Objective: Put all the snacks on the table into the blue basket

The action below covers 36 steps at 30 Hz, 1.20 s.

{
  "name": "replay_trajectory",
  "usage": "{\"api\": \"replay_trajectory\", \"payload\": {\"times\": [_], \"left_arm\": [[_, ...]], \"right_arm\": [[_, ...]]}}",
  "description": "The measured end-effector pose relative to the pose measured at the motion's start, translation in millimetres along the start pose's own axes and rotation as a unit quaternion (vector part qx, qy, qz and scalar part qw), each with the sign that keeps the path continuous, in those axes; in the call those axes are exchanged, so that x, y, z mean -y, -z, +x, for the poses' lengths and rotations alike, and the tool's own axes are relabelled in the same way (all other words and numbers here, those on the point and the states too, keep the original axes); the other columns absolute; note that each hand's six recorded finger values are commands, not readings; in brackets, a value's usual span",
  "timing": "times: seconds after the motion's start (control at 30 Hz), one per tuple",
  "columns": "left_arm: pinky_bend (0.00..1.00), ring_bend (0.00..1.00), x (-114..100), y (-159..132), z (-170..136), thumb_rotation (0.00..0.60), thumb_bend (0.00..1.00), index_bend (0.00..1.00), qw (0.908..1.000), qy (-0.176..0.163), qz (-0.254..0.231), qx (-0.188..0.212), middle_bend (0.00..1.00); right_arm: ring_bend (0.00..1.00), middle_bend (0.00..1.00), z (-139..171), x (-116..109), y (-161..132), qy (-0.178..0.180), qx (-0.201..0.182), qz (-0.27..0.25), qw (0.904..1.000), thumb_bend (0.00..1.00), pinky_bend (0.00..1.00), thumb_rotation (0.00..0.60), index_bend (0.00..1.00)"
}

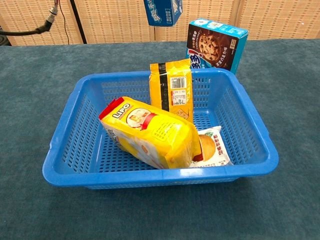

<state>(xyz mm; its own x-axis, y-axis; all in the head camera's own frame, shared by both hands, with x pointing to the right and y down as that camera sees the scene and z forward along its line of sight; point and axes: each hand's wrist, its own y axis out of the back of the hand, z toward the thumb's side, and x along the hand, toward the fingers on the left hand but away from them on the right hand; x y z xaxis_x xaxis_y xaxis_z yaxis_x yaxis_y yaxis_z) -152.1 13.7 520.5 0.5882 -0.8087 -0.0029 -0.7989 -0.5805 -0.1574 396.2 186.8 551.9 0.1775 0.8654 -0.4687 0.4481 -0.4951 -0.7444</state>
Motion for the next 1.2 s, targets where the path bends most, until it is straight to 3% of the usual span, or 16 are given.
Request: {"api": "replay_trajectory", "payload": {"times": [0.17, 0.3, 0.53, 0.57, 0.63, 0.7, 0.73, 0.8, 0.93, 1.07, 1.2], "left_arm": [[0.43, 0.46, 19.4, -1.1, -21.1, 0.6, 0.53, 0.66, 0.9987, 0.048, 0.01, -0.011, 0.53], [0.43, 0.46, 48.6, 9.5, -32.4, 0.6, 0.53, 0.66, 0.9953, 0.092, 0.004, -0.028, 0.53], [0.43, 0.41, 93.4, 21.8, -35.3, 0.6, 0.5, 0.62, 0.9903, 0.135, -0.008, -0.032, 0.49], [0.42, 0.34, 97.2, 23.9, -34.9, 0.6, 0.48, 0.57, 0.99, 0.137, -0.005, -0.033, 0.42], [0.32, 0.16, 102.4, 29.1, -33.9, 0.6, 0.41, 0.35, 0.9894, 0.141, 0.009, -0.034, 0.2], [0.09, 0.01, 107.0, 36.2, -33.5, 0.6, 0.3, 0.06, 0.9881, 0.147, 0.029, -0.038, 0.01], [0.04, 0.0, 109.2, 39.8, -33.8, 0.6, 0.27, 0.01, 0.987, 0.151, 0.037, -0.041, 0.0], [0.0, 0.0, 115.4, 46.8, -35.1, 0.6, 0.19, 0.0, 0.9835, 0.168, 0.047, -0.05, 0.0], [0.0, 0.0, 120.9, 59.3, -36.4, 0.6, 0.12, 0.0, 0.9762, 0.196, 0.068, -0.064, 0.0], [0.0, 0.0, 114.1, 57.7, -35.5, 0.6, 0.12, 0.0, 0.9766, 0.193, 0.08, -0.054, 0.0], [0.0, 0.0, 91.8, 47.3, -35.0, 0.6, 0.12, 0.0, 0.9795, 0.171, 0.1, -0.034, 0.0]], "right_arm": [[0.0, 0.0, -0.7, -1.4, 0.9, 0.001, 0.0, -0.001, 1.0, 0.0, 0.0, 0.6, 0.0], [0.0, 0.0, -1.0, -1.9, 1.1, 0.002, -0.001, -0.001, 1.0, 0.0, 0.0, 0.6, 0.0], [0.0, 0.0, 0.1, -3.6, 2.1, 0.004, 0.001, -0.001, 1.0, 0.0, 0.0, 0.6, 0.0], [0.0, 0.0, 0.1, -3.9, 2.8, 0.005, 0.002, -0.001, 1.0, 0.0, 0.0, 0.6, 0.0], [0.0, 0.0, 0.1, -4.2, 4.1, 0.005, 0.004, -0.001, 1.0, 0.0, 0.0, 0.6, 0.0], [0.0, 0.0, -0.3, -4.4, 5.5, 0.004, 0.006, -0.001, 1.0, 0.0, 0.0, 0.6, 0.0], [0.0, 0.0, -0.5, -4.3, 6.0, 0.004, 0.007, -0.001, 1.0, 0.0, 0.0, 0.6, 0.0], [0.0, 0.0, -1.2, -3.8, 6.6, 0.002, 0.007, 0.0, 1.0, 0.0, 0.0, 0.6, 0.0], [0.0, 0.0, -1.8, -3.4, 7.5, 0.001, 0.008, 0.002, 1.0, 0.0, 0.0, 0.6, 0.0], [0.0, 0.0, -2.9, -4.7, 10.7, 0.003, 0.011, 0.005, 0.9999, 0.0, 0.0, 0.6, 0.0], [0.0, 0.0, -4.9, -9.6, 16.3, 0.011, 0.018, 0.008, 0.9998, 0.0, 0.0, 0.6, 0.0]]}}
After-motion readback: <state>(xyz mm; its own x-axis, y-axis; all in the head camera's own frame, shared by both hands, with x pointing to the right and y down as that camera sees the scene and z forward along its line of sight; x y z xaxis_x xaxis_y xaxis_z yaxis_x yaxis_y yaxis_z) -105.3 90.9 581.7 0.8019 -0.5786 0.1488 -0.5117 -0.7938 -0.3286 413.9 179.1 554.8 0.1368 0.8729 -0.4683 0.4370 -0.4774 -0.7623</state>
